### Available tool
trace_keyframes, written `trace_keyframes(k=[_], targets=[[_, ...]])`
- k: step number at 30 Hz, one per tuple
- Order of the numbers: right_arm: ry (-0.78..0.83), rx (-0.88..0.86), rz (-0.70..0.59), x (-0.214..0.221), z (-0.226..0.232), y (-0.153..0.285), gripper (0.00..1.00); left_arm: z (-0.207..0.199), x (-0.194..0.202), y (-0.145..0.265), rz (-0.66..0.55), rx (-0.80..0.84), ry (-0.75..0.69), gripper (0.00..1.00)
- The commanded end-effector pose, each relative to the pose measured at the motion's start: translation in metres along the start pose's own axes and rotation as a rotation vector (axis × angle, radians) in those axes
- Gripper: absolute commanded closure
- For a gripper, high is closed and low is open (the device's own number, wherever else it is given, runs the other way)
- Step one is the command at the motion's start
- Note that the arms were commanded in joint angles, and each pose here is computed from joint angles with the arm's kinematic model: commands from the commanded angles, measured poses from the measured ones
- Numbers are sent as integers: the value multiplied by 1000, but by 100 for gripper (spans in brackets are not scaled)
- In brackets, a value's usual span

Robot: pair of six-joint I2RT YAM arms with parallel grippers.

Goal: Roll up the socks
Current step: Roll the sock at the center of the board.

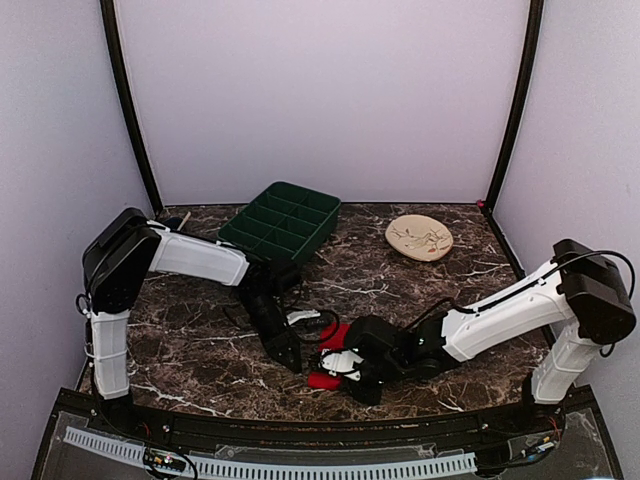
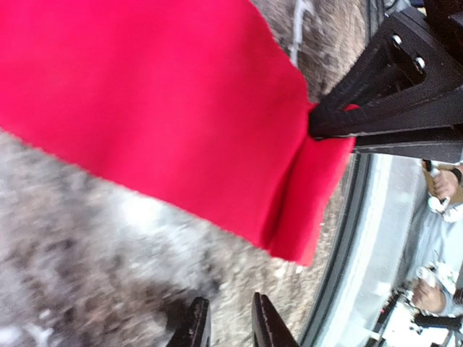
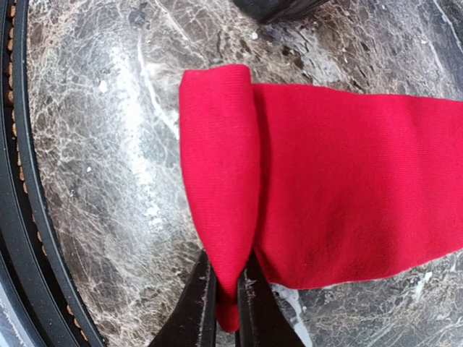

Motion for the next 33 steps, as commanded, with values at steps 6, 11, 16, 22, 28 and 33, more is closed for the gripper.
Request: trace_keyframes(k=[6, 11, 16, 22, 28, 33], targets=[[-80, -169, 5, 7, 3, 3, 92, 9, -8, 26, -199, -203, -40, 78], [-111, -241, -3, 5, -1, 3, 91, 8, -6, 35, -285, -251, -45, 78], [-126, -314, 15, 6, 1, -1, 91, 2, -7, 51, -405, -299, -75, 77], [-172, -396, -8, 3, -5, 1, 91, -23, 0, 55, -509, -319, -194, 77], [-215, -474, -12, 5, -5, 1, 91, -38, 10, 33, -511, -387, -282, 76], [-246, -530, -17, 5, -4, 0, 91, -47, 17, 26, -557, -443, -336, 76]])
Point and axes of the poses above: each gripper's point midway between its finger pads, its own y axis back along the fingers, its own z axis along the line the jaws close on, x = y × z, the point moved 4 cm from there along y, back along the fingers, and after that the axes turned 13 degrees about y, right-handed, at the moved point
